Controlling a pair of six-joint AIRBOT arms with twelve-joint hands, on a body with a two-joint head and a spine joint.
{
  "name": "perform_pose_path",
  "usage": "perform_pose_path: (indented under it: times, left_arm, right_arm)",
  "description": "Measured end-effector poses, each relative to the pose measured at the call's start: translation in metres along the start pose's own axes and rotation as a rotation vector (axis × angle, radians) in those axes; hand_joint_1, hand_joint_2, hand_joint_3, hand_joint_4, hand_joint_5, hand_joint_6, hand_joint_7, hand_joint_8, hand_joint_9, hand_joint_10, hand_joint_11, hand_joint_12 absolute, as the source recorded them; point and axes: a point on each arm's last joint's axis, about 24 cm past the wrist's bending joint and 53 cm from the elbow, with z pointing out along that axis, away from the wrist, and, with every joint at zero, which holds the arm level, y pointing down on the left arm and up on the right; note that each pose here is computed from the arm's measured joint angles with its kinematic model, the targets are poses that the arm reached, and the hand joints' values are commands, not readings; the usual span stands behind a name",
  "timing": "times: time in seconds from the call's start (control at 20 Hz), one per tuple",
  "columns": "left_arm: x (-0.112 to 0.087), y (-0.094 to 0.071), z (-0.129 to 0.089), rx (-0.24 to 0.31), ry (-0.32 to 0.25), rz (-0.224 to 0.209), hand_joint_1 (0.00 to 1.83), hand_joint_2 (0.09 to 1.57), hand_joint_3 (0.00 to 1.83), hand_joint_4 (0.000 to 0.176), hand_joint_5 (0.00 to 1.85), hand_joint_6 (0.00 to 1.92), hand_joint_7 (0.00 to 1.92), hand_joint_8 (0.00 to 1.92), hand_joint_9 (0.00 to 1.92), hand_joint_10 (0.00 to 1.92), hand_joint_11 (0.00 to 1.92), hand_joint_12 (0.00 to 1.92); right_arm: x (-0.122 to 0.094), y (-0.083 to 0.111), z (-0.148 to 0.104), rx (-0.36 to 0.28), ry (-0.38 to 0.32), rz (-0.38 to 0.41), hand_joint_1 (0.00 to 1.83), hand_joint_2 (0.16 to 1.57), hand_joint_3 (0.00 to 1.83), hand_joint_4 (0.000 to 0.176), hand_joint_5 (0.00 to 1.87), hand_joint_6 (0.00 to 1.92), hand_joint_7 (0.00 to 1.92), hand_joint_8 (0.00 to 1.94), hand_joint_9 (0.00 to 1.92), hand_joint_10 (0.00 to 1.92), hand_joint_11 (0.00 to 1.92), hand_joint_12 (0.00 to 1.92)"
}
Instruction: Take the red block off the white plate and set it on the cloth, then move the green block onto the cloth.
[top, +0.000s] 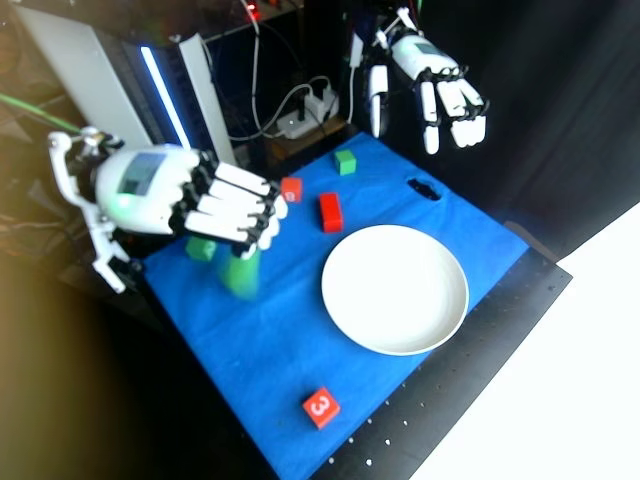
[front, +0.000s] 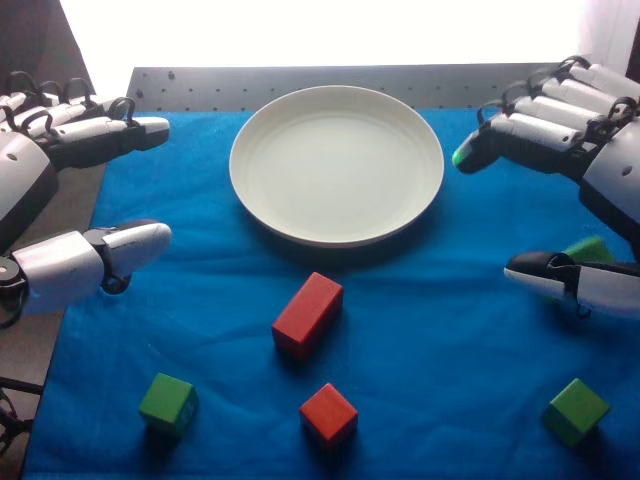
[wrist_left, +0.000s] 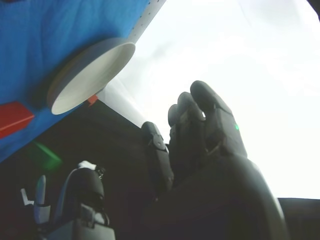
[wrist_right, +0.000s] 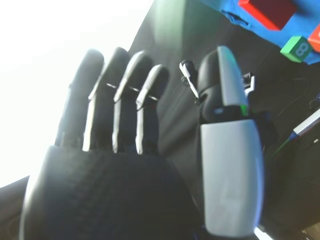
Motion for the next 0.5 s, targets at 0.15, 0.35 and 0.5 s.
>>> perform_pose_path:
  times: [0.15, 0.35, 0.5]
  left_arm:
    - [-0.0006, 0.0003, 0.0000, -0.001, -0.003, -0.001, 0.41, 1.12, 0.00, 0.145, 0.47, 0.00, 0.29, 0.00, 0.27, 0.00, 0.00, 0.70]
    - [-0.0014, 0.0001, 0.0000, 0.000, -0.006, -0.001, 0.42, 1.12, 0.00, 0.148, 0.47, 0.00, 0.29, 0.00, 0.28, 0.00, 0.00, 0.70]
    - [-0.0031, -0.0004, 0.0000, 0.001, -0.013, -0.001, 0.40, 1.13, 0.00, 0.145, 0.47, 0.00, 0.29, 0.00, 0.29, 0.00, 0.00, 0.72]
  right_arm:
    - [-0.0002, -0.0006, 0.0000, 0.003, -0.001, 0.001, 1.13, 0.94, 0.00, 0.000, 0.25, 0.89, 0.22, 0.92, 0.10, 1.25, 0.00, 1.82]
    - [-0.0005, -0.0009, 0.0000, 0.004, -0.002, 0.002, 1.19, 0.93, 0.00, 0.000, 0.23, 1.01, 0.21, 1.03, 0.09, 1.35, 0.00, 1.88]
    - [-0.0016, -0.0004, 0.0000, 0.002, -0.007, 0.002, 1.12, 0.93, 0.00, 0.000, 0.26, 1.05, 0.29, 1.07, 0.20, 1.35, 0.11, 1.86]
